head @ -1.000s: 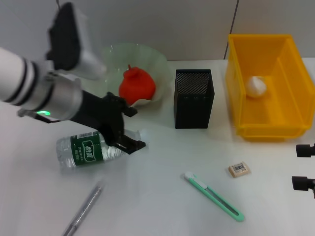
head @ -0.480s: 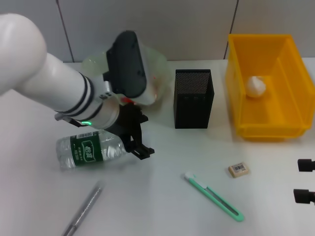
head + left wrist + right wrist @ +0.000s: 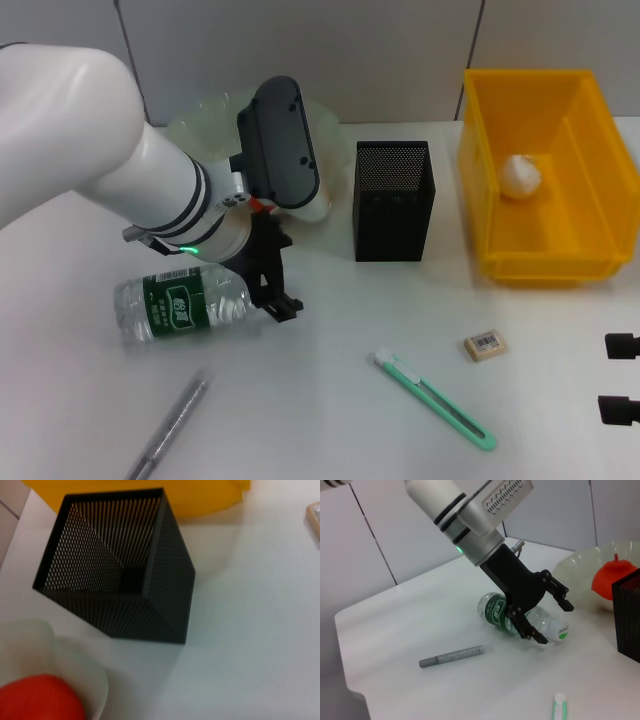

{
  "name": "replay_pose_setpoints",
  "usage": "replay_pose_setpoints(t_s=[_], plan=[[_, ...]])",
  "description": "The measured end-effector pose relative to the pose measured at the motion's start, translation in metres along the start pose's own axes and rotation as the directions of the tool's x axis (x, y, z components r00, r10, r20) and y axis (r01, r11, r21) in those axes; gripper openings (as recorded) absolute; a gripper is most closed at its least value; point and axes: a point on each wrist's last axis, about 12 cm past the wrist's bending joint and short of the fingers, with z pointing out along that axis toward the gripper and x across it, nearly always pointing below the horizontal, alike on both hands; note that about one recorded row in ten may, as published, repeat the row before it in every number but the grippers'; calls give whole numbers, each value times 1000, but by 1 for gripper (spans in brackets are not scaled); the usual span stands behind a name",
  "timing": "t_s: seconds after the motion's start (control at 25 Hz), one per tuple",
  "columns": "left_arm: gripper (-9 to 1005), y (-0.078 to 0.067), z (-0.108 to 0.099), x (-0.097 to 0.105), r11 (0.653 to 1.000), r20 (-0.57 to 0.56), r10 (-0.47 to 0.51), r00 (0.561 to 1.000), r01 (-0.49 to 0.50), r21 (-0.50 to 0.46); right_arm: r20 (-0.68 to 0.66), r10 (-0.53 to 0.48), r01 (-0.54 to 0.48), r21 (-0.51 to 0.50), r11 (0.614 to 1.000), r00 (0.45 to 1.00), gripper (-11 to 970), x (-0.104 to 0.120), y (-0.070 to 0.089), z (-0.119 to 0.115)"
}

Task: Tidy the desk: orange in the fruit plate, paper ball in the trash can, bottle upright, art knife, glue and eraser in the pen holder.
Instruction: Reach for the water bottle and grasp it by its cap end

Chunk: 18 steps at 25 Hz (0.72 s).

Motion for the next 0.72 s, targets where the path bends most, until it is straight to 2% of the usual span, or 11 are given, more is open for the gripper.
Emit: replay_pose_setpoints(t_s=[0.16,0.64,0.72], plan=[[839,2,5,1,1000,-41,8,999,-8,11,3,3,-3,-2,1000,1000,785,1,1,-1],[812,3,7,-3,999,-51,35,998,-34,15,15,10,-10,-5,1000,1000,784,1,-2,2],[709,1,8,-3,999,-54,42,998,-41,15,17,9,-9,-6,1000,1000,784,0,-2,3]])
